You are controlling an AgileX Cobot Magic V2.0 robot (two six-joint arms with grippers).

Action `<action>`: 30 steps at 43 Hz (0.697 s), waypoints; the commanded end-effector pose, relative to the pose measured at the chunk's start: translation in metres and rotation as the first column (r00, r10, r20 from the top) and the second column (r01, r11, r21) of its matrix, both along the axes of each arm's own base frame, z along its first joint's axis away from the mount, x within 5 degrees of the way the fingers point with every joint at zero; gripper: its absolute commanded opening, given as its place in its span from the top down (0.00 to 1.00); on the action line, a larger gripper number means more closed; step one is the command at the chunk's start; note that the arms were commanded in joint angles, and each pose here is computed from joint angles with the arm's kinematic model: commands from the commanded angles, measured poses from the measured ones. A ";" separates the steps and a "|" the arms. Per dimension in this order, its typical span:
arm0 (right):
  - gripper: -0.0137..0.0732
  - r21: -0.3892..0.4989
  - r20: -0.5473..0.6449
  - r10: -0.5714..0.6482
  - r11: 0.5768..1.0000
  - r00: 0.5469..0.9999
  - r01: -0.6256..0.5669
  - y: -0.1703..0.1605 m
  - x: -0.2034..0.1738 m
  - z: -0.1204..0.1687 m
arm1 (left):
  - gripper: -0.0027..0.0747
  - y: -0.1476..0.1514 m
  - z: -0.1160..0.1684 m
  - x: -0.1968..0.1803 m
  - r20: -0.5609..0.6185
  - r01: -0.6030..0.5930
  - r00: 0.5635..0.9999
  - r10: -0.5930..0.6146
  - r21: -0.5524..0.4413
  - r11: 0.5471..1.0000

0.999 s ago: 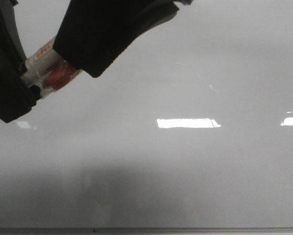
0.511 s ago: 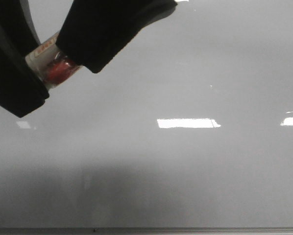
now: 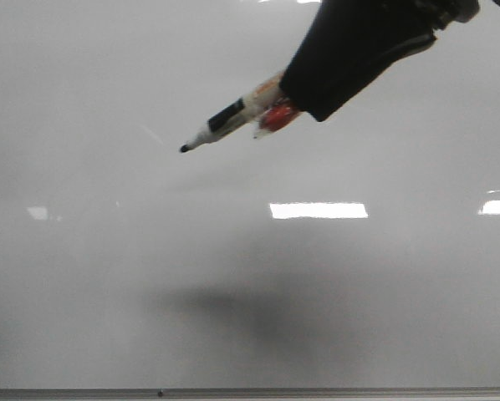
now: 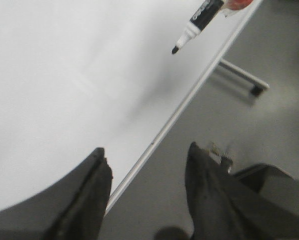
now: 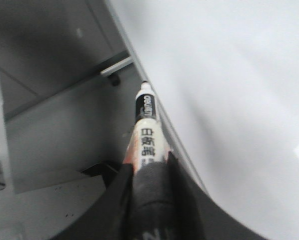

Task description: Write number 8 on whiteboard

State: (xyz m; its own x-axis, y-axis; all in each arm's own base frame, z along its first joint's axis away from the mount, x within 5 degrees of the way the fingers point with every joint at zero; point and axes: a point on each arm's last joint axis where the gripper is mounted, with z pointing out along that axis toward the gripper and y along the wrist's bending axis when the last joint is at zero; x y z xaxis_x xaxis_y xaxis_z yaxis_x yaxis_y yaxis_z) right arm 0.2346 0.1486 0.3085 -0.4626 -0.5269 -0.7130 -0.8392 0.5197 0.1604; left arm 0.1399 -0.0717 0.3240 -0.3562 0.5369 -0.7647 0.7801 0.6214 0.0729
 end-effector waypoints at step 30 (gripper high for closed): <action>0.92 0.175 0.117 -0.364 0.923 0.924 0.342 -0.003 0.076 -0.001 | 0.99 0.025 -0.016 -0.079 0.308 -0.198 0.900 0.308 -0.341 0.919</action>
